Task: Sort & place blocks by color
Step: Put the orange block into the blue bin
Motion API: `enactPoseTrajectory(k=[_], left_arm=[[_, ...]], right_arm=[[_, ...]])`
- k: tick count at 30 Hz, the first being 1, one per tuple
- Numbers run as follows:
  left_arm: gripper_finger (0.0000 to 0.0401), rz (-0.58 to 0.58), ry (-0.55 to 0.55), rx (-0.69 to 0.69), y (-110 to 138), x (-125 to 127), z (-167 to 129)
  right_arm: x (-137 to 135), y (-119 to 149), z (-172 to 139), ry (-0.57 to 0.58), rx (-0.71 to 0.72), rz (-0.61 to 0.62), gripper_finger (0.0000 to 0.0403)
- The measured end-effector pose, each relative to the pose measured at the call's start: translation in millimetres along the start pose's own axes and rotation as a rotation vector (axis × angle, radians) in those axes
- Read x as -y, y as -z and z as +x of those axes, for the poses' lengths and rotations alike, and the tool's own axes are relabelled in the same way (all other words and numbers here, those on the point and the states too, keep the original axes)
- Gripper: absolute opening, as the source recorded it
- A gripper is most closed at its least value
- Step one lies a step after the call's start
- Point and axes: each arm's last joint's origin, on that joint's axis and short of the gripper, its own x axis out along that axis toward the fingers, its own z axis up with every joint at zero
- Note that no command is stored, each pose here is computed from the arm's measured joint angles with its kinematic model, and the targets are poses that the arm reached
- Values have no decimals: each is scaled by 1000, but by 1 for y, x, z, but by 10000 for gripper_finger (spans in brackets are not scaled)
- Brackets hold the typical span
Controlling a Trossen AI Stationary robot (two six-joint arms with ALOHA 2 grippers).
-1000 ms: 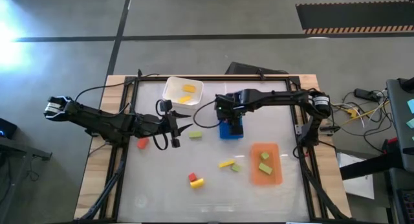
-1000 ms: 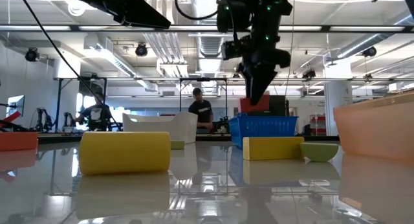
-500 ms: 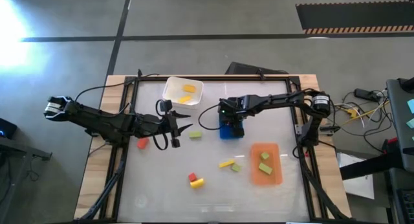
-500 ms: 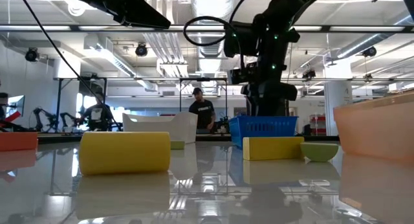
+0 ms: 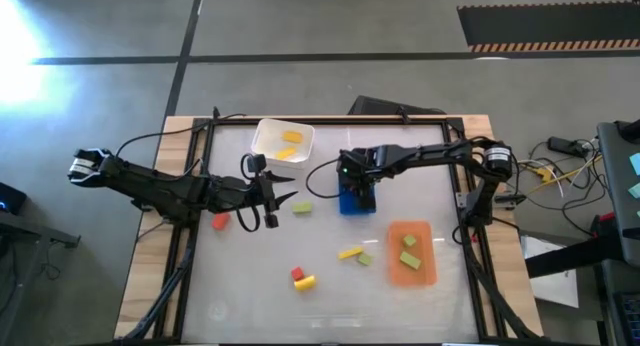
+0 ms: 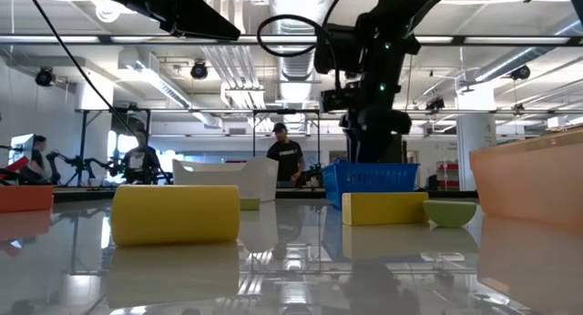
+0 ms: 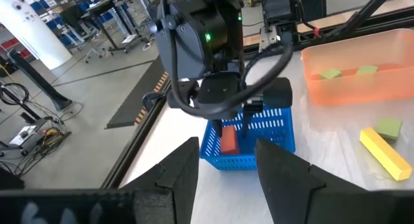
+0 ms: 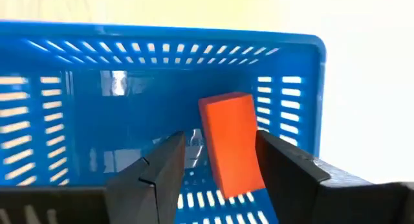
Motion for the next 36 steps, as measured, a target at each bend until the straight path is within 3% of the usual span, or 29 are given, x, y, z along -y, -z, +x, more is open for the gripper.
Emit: enactPoseTrajectory(k=[9, 14, 21, 27, 31, 36], left_arm=[[136, -64, 3, -28, 3, 0, 0], [136, -147, -8, -97, 10, 1, 0], [136, -349, -75, -281, 30, 2, -4], [136, -609, -195, -538, 57, 0, -17], [136, -790, -284, -835, 78, 1, -30], [136, -779, -488, -1236, 103, 6, -44]], right_arm=[[-24, -9, -44, -20, 39, 76, 137], [-61, -12, -76, -35, 141, 51, 110], [-117, -10, -107, 99, 263, -41, 77], [-155, -7, -120, 191, 352, -103, 60], [-171, -7, -126, 220, 420, -136, 57], [-179, -10, -129, 218, 468, -172, 57]])
